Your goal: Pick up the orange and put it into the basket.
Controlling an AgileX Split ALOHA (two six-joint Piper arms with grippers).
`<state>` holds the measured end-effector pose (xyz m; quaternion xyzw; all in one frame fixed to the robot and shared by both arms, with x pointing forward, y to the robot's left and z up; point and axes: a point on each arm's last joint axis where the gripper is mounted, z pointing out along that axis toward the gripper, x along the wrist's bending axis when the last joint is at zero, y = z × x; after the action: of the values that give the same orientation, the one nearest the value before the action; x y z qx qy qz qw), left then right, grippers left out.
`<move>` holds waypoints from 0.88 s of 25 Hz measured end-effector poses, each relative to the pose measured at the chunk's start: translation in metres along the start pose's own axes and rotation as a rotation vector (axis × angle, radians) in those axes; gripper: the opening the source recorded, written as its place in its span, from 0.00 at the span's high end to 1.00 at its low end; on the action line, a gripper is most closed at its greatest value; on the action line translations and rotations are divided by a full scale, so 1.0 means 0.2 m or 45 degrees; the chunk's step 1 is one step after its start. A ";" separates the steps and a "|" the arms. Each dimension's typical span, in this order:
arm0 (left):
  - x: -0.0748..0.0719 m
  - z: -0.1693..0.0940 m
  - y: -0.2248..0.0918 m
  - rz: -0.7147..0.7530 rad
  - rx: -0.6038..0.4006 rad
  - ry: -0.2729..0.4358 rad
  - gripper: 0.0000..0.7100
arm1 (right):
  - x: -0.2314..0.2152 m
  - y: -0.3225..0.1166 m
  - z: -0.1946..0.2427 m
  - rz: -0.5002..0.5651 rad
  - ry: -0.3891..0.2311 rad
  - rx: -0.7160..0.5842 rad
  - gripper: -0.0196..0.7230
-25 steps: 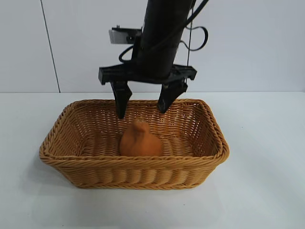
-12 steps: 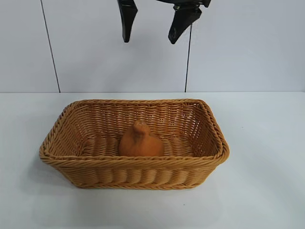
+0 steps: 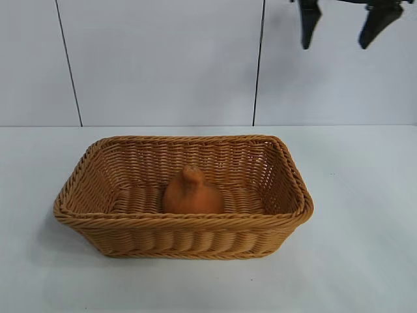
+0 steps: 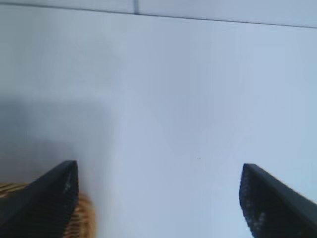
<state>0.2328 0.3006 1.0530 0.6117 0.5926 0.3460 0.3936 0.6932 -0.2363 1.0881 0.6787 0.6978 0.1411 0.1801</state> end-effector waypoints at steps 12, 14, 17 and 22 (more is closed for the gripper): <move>0.00 0.00 0.00 0.000 0.000 0.000 0.14 | -0.14 -0.17 0.17 0.076 0.099 0.241 0.15; 0.00 0.00 0.00 0.000 0.000 0.000 0.14 | -0.14 -0.25 0.17 0.048 0.101 0.303 0.15; 0.00 0.00 0.00 0.000 0.000 0.000 0.14 | -0.15 -0.41 0.12 0.027 0.101 0.394 0.15; 0.00 0.00 0.00 0.000 0.000 0.000 0.14 | -0.17 -0.71 -0.04 0.018 0.107 0.491 0.15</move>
<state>0.2328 0.3006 1.0530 0.6117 0.5926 0.3460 0.3936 0.5633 -0.2747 1.0354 0.6991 0.7140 0.0344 0.0167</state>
